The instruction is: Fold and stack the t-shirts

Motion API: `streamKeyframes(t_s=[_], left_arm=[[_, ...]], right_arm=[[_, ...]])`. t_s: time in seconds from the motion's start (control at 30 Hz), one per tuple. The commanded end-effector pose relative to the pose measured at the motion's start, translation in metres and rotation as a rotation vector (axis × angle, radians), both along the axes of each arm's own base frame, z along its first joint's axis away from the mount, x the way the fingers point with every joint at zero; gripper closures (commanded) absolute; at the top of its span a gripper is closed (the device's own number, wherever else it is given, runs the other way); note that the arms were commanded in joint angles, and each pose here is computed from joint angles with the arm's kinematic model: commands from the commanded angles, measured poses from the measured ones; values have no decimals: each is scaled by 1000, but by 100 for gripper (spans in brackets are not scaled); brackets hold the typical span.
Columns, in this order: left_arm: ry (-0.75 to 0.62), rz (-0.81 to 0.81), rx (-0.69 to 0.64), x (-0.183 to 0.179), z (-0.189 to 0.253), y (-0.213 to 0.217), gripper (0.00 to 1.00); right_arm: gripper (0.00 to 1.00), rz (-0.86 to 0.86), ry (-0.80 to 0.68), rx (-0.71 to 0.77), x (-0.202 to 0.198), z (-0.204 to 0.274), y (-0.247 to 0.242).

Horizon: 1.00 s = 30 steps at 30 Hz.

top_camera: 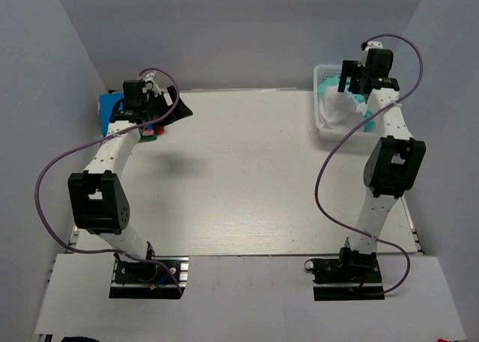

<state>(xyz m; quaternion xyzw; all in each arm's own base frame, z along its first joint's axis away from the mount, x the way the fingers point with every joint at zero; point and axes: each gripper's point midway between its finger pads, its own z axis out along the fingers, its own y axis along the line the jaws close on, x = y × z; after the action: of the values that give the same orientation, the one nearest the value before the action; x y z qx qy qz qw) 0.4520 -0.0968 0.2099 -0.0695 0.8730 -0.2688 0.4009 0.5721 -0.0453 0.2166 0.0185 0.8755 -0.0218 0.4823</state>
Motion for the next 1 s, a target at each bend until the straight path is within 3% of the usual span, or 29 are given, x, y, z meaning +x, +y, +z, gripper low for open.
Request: streamKeyframes(t_s=[0.0,0.03,0.23,0.43,0.7,0.73,0.77,0.83,0.87,0.97], left_arm=[[-8,7,1,3,9,2,0],[-8,14,6,3,9,3,0],[40,33,22,2,0,7,0],[57,35,35,7,-1,9,0],[81,29,43,15,-9,9,0],[81,29,43,14,-6,9,0],[93,29,43,16,-12,9,0],[83,29,43,17,-8,9,0],[83,29,43,17,-8,9,0],[74,22,37,18,-3,7,0]], right_arm=[[10,-51,-98,-8,18,40,-9],[10,-63,-124,-16,23,51,-12],[10,-69,-70,-14,45,7,-17],[10,-37,79,28,61,-83,-20],[10,-105,278,234,50,-189,-20],[14,-103,293,246,48,-194,-20],[39,-80,292,263,48,-194,-16],[76,-27,283,295,49,-189,-5],[100,-20,259,298,51,-179,-5],[100,20,170,302,60,-144,0]])
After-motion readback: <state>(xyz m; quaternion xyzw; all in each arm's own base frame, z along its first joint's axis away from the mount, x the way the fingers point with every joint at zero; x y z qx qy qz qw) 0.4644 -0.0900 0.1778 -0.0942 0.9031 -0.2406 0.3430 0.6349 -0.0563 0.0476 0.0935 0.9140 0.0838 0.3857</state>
